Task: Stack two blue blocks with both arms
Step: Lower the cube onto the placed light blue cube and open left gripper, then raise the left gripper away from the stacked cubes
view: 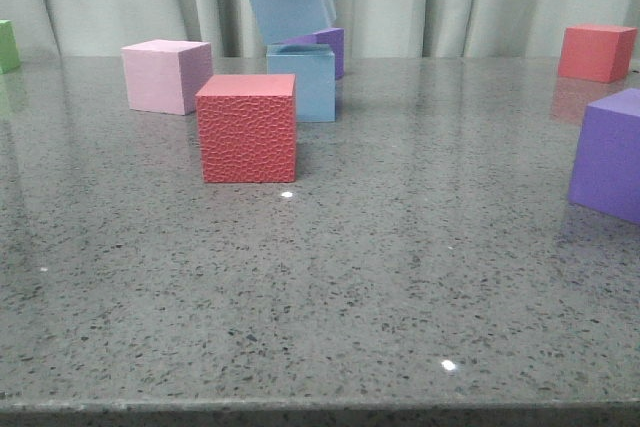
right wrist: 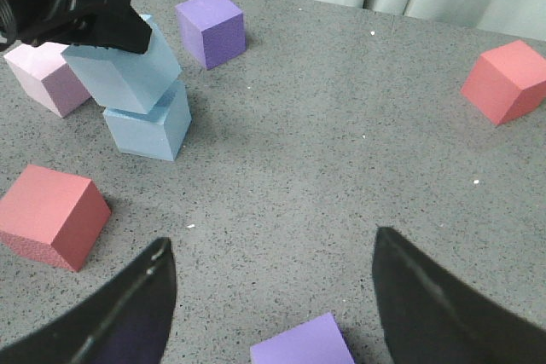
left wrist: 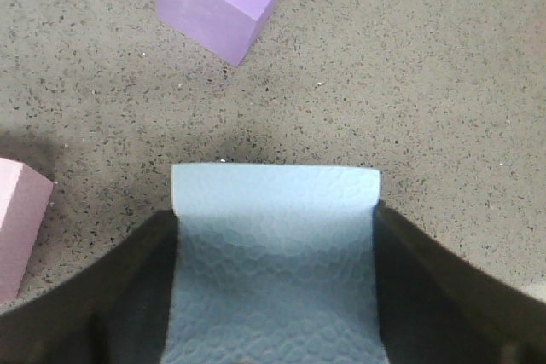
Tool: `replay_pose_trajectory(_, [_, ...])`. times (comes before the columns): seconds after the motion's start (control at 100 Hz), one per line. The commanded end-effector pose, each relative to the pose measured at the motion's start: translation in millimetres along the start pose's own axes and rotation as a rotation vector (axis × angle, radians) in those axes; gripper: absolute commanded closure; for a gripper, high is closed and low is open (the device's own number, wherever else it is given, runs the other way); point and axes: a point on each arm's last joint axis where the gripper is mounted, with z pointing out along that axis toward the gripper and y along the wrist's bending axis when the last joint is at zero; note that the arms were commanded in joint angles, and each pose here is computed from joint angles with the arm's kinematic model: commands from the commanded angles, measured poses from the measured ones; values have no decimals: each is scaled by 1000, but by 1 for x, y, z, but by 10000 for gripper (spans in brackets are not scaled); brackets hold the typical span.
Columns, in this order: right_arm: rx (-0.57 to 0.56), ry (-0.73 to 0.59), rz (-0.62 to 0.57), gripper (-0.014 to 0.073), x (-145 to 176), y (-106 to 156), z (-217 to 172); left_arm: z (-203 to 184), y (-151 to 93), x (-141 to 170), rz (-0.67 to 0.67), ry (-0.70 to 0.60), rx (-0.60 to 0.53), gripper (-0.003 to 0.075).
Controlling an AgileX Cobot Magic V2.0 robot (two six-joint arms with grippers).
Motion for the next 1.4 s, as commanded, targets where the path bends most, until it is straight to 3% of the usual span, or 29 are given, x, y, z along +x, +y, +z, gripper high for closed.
replay_pose_trajectory(0.0, [-10, -111, -13, 102, -13, -2, -11, -38, -10, -13, -1, -124, 77, 259])
replay_pose_trajectory(0.13, [-11, -111, -13, 102, -13, -2, -11, -38, -11, -13, -3, -122, 80, 220])
replay_pose_trajectory(0.59, [-13, -117, -13, 102, -13, -2, -11, -44, -12, -13, -13, -119, 99, 226])
replay_pose_trajectory(0.99, [-14, -130, -17, 102, -14, -2, -12, -103, -4, -22, 103, -255, 33, 236])
replay_pose_trajectory(1.07, [-10, -131, -20, 102, -15, -2, -12, -113, 3, -21, 147, -255, -32, 280])
replay_pose_trajectory(1.18, [-9, -130, -21, 102, -14, -2, -12, -127, 12, -19, 179, -253, -121, 400])
replay_pose_trajectory(1.39, [-9, -146, -20, 104, -13, -4, -17, -157, 18, -17, 208, -307, -140, 621])
